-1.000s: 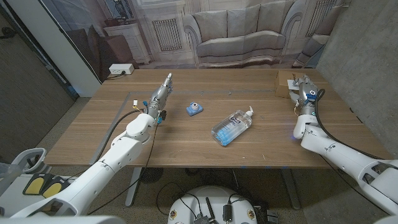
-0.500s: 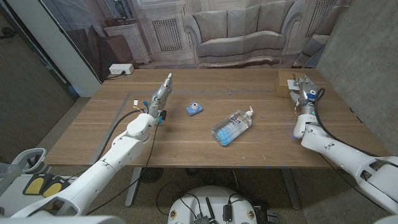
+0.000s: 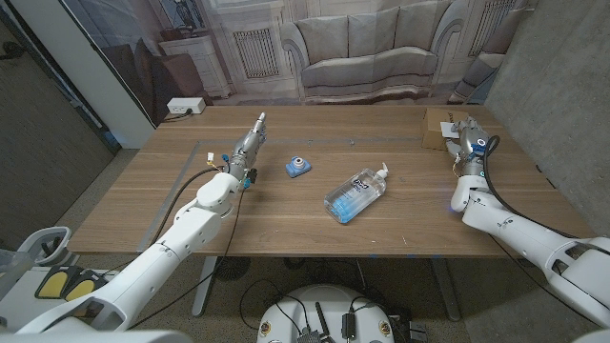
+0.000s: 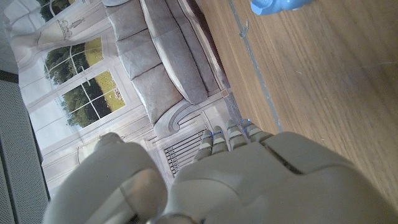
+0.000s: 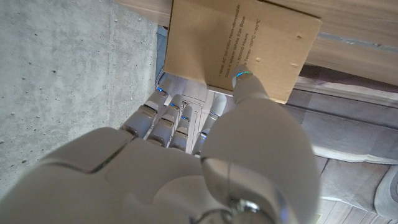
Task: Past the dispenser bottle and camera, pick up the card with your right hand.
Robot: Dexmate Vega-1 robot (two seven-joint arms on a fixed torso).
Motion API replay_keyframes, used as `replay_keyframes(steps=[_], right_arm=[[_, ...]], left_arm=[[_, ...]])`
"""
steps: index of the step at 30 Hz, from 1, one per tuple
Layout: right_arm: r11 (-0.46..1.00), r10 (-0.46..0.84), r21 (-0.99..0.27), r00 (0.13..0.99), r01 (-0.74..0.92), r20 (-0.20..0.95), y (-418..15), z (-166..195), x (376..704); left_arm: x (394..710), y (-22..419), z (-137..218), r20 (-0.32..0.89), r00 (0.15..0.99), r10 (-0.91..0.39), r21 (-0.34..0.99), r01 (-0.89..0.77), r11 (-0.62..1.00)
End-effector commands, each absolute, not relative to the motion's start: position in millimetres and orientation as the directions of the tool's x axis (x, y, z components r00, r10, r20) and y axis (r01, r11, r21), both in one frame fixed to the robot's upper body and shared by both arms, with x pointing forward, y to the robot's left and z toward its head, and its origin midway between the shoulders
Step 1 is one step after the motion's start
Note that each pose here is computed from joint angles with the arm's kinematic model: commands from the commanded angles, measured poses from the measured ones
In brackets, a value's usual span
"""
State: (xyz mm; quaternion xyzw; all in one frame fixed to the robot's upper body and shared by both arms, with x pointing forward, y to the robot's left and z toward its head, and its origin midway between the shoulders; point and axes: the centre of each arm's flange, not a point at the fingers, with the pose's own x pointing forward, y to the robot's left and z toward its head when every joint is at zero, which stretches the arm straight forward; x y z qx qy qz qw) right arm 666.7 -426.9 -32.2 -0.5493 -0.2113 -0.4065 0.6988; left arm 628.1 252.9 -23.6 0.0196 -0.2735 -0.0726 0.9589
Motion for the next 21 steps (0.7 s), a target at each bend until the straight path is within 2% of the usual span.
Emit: replay_keyframes(steps=[1,21], right_arm=[[0.074,-0.339,-0.591,0.577,0.803,0.743,-428.3,-33.4,670.9],[0.081,-0.324,-0.545,0.539,0.834,0.777,-424.9,-24.0,670.9]], left_arm=[[631.2,251.8,-23.7,0.513,0.845,-0.151,0.08,0.128,0.989],[636.1,251.6,-20.7,0.509,0.847,-0.155,0.082,0.131,0.988]])
